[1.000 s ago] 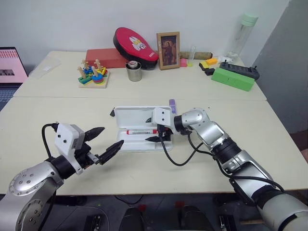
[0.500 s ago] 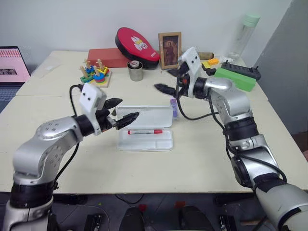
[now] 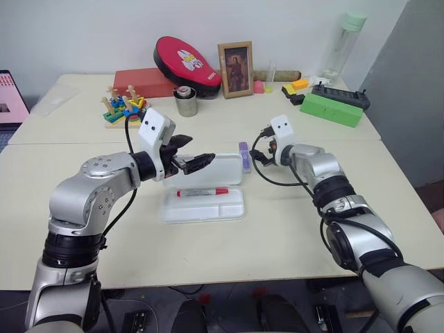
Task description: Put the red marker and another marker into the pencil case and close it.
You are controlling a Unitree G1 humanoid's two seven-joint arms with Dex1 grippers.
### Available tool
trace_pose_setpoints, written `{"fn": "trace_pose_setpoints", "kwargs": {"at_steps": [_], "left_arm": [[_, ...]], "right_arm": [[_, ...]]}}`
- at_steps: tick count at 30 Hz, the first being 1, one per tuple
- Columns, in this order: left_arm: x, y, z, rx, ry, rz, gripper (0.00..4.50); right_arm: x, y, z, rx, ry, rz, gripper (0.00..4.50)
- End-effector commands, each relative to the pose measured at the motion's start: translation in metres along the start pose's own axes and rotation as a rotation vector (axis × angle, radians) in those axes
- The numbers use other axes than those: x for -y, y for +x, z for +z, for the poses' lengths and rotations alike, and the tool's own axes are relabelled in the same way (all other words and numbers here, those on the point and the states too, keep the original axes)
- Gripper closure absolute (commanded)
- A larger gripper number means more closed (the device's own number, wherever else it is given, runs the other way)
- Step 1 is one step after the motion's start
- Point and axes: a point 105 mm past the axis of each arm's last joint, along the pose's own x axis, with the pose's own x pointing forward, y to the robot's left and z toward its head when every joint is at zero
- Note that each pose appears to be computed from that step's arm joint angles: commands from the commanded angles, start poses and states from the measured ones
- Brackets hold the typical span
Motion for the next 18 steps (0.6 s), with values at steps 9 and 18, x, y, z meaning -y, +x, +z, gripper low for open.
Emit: {"fn": "trace_pose_setpoints", "kwargs": {"at_steps": [9,18], "left_arm": [[0.0,0.011,0.016,0.057,0.033,0.012,0.0],[0.003,0.014,0.017,0.071,0.038,0.011,0.0]], "right_arm": [[-0.02,0.011,0.007,0.028,-0.011,0.016,0.04],[-0.03,0.019,-0.013,-0.043,-0.089,-0.012,0.04]]}}
